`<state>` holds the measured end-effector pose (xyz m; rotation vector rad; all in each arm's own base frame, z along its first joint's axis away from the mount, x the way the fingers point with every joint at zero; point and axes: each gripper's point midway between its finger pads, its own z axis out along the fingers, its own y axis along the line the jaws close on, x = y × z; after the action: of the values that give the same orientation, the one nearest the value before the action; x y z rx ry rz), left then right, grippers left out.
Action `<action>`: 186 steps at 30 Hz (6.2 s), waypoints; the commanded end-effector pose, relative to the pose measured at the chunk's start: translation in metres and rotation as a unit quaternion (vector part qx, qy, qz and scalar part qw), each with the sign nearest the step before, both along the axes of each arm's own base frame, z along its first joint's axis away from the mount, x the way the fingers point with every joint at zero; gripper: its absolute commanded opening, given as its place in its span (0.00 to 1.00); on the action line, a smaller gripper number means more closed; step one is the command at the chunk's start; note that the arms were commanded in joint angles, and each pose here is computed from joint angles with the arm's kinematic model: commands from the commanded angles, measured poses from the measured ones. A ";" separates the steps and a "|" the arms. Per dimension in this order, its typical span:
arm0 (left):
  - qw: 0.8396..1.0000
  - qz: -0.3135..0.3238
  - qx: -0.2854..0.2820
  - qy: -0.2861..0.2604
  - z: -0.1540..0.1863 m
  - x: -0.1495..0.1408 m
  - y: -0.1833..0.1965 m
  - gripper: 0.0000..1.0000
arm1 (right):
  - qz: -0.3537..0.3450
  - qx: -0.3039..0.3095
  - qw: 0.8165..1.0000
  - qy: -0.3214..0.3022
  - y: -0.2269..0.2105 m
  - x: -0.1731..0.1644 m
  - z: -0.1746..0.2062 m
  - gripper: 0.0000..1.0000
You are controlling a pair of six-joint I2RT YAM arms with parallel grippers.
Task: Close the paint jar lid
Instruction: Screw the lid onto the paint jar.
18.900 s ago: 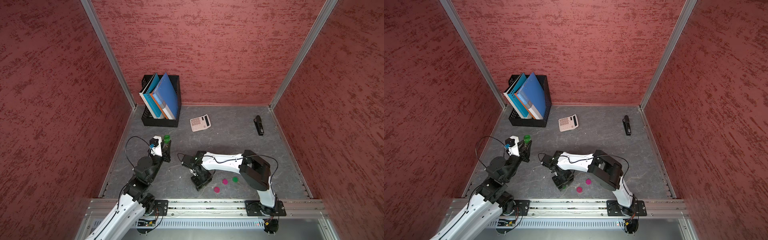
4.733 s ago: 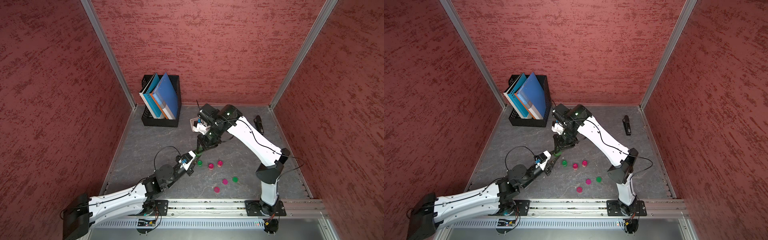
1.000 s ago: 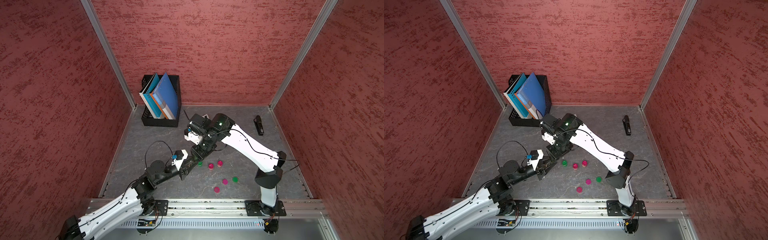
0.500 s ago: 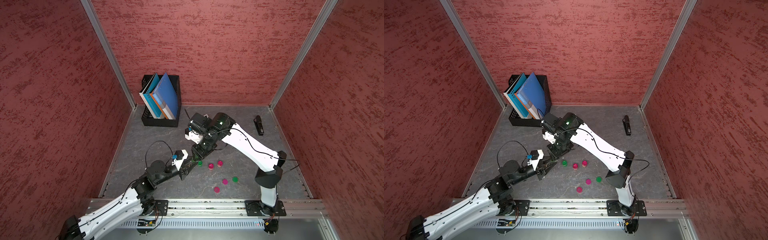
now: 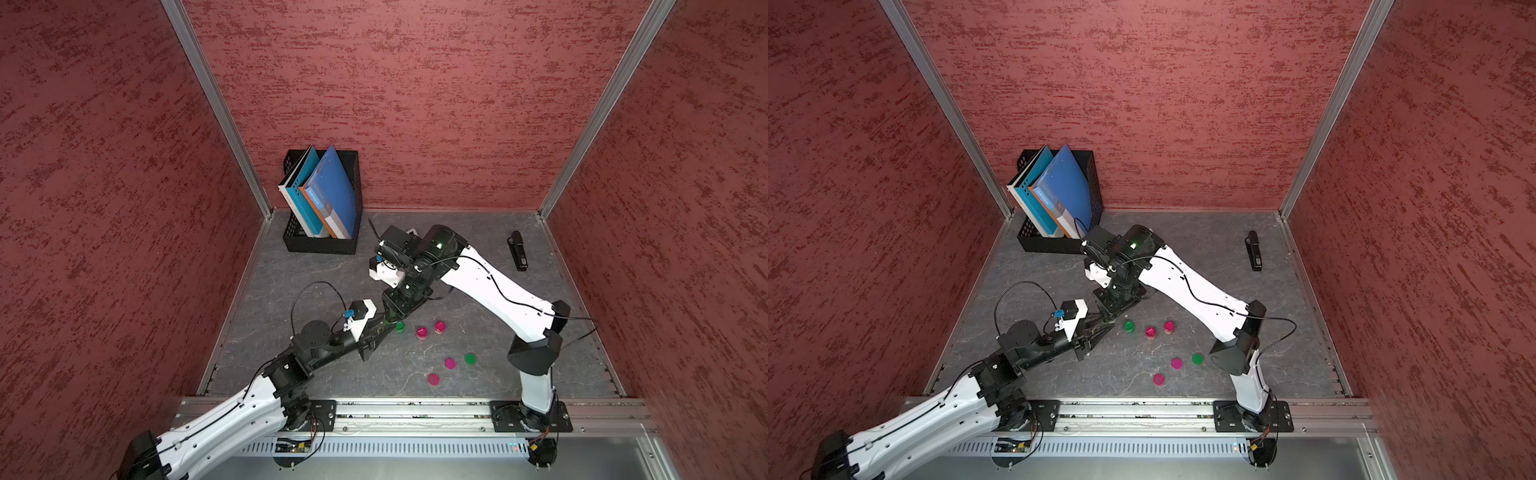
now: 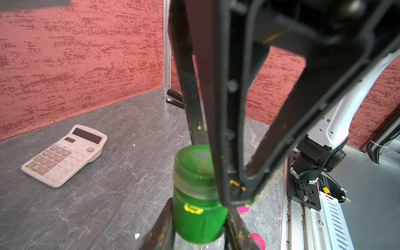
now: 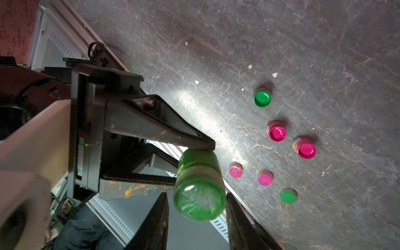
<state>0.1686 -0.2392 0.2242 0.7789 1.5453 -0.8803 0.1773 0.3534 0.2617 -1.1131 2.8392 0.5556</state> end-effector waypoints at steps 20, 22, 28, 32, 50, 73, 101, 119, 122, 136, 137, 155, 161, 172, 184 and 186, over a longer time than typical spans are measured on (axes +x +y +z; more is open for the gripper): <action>1.000 0.002 -0.016 -0.014 0.019 0.002 -0.002 0.25 | 0.000 -0.012 1.000 0.002 -0.006 0.001 0.007 0.40; 1.000 0.001 -0.016 -0.014 0.019 0.001 -0.002 0.25 | 0.000 -0.015 1.000 0.003 -0.007 0.001 0.006 0.40; 1.000 0.002 -0.016 -0.015 0.019 0.001 -0.001 0.25 | -0.005 -0.020 1.000 0.000 -0.011 0.001 0.007 0.40; 1.000 0.004 -0.017 -0.015 0.020 0.001 0.000 0.25 | -0.007 -0.023 1.000 0.001 -0.013 0.000 0.006 0.40; 1.000 0.005 -0.013 -0.013 0.019 0.001 -0.001 0.25 | -0.017 -0.028 0.999 -0.017 -0.020 0.004 0.011 0.47; 1.000 0.008 -0.014 -0.014 0.020 0.002 -0.001 0.25 | -0.017 -0.024 1.000 0.008 -0.022 -0.006 0.007 0.37; 0.997 0.026 -0.020 -0.063 0.043 0.000 -0.006 0.25 | -0.043 -0.009 0.999 0.027 -0.012 -0.007 -0.004 0.23; 0.973 0.101 -0.084 -0.188 0.112 0.002 -0.011 0.25 | -0.169 0.072 0.981 0.058 0.012 0.001 -0.009 0.23; 0.970 0.104 -0.109 -0.192 0.123 0.001 -0.008 0.25 | -0.177 0.080 0.979 0.060 0.013 0.001 -0.011 0.23; 0.953 0.139 -0.179 -0.202 0.156 0.007 -0.004 0.25 | -0.235 0.137 0.960 0.069 0.033 0.016 -0.014 0.24; 0.952 0.142 -0.180 -0.204 0.158 0.008 -0.004 0.25 | -0.238 0.143 0.958 0.071 0.034 0.016 -0.013 0.24; 0.966 0.186 -0.120 -0.135 0.101 0.038 0.001 0.24 | -0.238 0.158 0.958 0.024 0.005 0.011 0.023 0.48; 0.971 0.205 -0.090 -0.088 0.060 0.050 0.016 0.24 | -0.228 0.165 0.960 -0.010 -0.009 0.013 0.047 0.54; 0.984 0.163 -0.052 -0.048 0.017 0.044 0.021 0.24 | -0.143 0.157 0.975 -0.063 -0.023 0.013 0.094 0.58; 0.995 0.066 -0.045 -0.052 0.034 0.010 0.011 0.26 | -0.035 0.063 0.997 -0.011 -0.015 0.002 0.063 0.57; 0.995 0.063 -0.048 -0.053 0.037 0.010 0.010 0.26 | -0.035 0.044 0.998 -0.002 -0.018 0.001 0.053 0.56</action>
<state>0.1846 -0.2247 0.2526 0.6064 1.4440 -0.7625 0.2100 0.3768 0.3309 -0.9018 2.6290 0.7859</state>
